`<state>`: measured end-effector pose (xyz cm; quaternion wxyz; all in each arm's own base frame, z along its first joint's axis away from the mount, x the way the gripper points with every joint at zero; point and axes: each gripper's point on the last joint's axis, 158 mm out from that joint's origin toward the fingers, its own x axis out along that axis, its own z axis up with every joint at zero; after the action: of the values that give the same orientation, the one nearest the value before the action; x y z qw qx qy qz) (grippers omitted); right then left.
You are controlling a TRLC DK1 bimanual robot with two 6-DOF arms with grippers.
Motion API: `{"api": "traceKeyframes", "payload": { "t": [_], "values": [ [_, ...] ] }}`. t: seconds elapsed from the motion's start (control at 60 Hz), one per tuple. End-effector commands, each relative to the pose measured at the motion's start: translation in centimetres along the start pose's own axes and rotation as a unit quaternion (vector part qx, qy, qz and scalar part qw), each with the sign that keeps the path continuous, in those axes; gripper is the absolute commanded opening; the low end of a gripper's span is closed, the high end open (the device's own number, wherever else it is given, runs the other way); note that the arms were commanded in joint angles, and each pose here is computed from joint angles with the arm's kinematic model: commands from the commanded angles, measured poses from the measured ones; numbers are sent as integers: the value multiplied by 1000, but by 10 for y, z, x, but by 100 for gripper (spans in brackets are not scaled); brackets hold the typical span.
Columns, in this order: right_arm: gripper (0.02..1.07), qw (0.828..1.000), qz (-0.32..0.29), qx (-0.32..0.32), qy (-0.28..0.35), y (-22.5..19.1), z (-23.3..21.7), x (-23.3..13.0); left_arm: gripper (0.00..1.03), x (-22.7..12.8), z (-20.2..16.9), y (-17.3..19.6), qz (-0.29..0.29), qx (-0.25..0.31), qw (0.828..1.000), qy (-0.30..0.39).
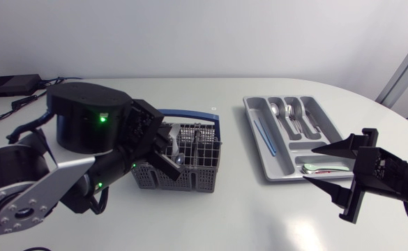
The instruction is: Unload the cutlery basket into the drawer organizer.
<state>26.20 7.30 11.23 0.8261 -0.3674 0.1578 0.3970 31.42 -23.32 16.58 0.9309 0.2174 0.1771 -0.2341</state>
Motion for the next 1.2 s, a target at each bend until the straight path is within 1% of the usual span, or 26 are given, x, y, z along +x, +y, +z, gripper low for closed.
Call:
{"api": "traceKeyframes", "payload": {
  "t": [0.0,0.1,0.233,0.317,0.35,0.383,0.433,0.517,0.55,0.6,0.617,0.65,0.817,1.0,1.183],
  "values": [
    [81,999,23,22,-3,17,2,5,3,7,-19,-9,-4,11,1000,18],
    [81,999,33,23,-8,22,16,10,3,9,-24,-11,-5,14,1000,21],
    [80,999,29,17,-25,25,41,18,3,10,-31,-14,-8,18,999,28],
    [80,999,26,18,-38,26,60,25,3,8,-29,-14,-9,18,999,25],
    [78,999,28,18,-43,29,67,29,3,8,-28,-15,-9,17,1000,23],
    [72,998,31,16,-47,31,74,32,3,7,-27,-15,-9,17,1000,21],
    [59,997,40,19,-56,35,87,39,3,5,-25,-16,-5,17,1000,18],
    [41,996,58,22,-67,42,102,50,3,4,-25,-19,-5,22,1000,14],
    [31,995,60,28,-74,42,109,55,3,3,-25,-21,-5,24,1000,11],
    [20,994,69,34,-79,44,117,62,3,4,-24,-21,-4,25,1000,7],
    [15,994,71,36,-79,45,118,66,3,4,-24,-22,-4,26,1000,6],
    [10,993,73,39,-82,44,122,70,3,4,-24,-21,-3,27,1000,3],
    [8,990,84,53,-102,45,141,91,3,5,-23,-17,5,31,999,-14],
    [8,987,81,63,-127,47,165,111,3,4,-23,-17,7,33,999,-28],
    [8,986,88,63,-129,50,172,139,3,4,-24,-18,9,36,999,-33]
  ]
}}
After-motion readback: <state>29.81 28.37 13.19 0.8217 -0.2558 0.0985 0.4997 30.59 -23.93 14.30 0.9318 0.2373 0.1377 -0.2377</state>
